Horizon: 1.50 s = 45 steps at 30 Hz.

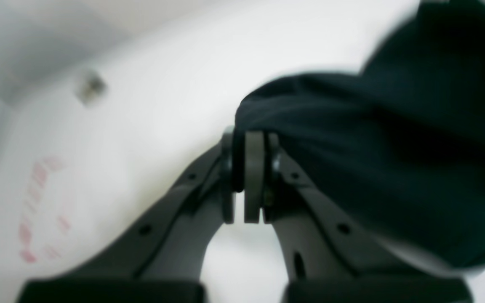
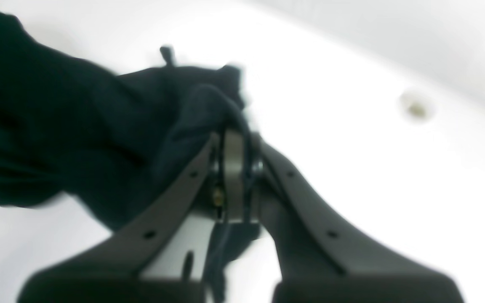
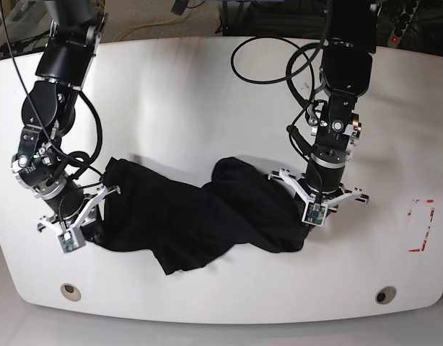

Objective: Fold the T-shirt properly
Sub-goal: 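Lift the shirt with both grippers and pull it toward the robot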

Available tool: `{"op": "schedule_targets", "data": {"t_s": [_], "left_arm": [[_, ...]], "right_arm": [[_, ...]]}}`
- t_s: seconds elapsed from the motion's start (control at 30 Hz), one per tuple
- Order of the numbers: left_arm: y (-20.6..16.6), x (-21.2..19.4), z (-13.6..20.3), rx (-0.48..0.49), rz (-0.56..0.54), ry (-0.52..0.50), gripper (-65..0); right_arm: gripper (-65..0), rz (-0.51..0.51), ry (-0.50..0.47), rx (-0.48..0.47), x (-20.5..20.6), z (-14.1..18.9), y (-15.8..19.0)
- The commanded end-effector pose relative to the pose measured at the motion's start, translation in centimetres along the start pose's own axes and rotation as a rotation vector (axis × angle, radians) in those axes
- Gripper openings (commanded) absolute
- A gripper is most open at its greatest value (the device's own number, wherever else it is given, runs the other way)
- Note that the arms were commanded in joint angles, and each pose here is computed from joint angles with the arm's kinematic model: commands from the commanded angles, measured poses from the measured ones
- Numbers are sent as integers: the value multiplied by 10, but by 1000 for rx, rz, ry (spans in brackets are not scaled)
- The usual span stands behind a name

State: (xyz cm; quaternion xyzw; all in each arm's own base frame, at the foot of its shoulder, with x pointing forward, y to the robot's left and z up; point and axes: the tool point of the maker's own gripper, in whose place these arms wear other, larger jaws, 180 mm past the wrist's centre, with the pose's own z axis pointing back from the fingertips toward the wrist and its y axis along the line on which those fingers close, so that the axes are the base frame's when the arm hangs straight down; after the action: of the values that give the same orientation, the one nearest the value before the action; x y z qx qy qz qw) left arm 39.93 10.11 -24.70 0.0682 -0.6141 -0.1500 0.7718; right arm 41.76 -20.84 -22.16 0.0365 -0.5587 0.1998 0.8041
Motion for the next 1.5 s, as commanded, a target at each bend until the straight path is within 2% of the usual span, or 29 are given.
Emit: {"op": "schedule_targets", "data": {"t_s": [0.0, 0.17, 0.33, 0.5, 0.7, 0.9, 1.0, 1.13, 1.3, 1.47], "left_arm": [[14, 38, 1, 35, 0, -80, -649], [48, 73, -1, 108, -15, -124, -649], [81, 107, -1, 174, -67, -195, -649], [132, 140, 8, 287, -71, -222, -649], [165, 178, 14, 321, -161, -229, -650], [187, 213, 32, 367, -269, -232, -650], [181, 220, 34, 349, -345, -201, -650], [174, 208, 33, 318, -510, -97, -650], [160, 168, 25, 239, -630, 45, -650], [156, 117, 24, 185, -711, 235, -650]], "right_arm": [[-650, 28, -85, -45, 36, 5, -24], [-650, 53, -128, -90, 72, 4, -57], [-650, 116, -142, -100, 105, 1, -73], [-650, 178, -211, -130, 152, 10, -86], [-650, 264, -253, -155, 196, 21, -90], [-650, 295, -272, -197, 234, 39, -101], [-650, 298, -274, -211, 241, 43, -104], [-650, 312, -267, -214, 238, 45, -100], [-650, 302, -208, -194, 199, 38, -90], [-650, 253, -134, -165, 143, 31, -77]]}}
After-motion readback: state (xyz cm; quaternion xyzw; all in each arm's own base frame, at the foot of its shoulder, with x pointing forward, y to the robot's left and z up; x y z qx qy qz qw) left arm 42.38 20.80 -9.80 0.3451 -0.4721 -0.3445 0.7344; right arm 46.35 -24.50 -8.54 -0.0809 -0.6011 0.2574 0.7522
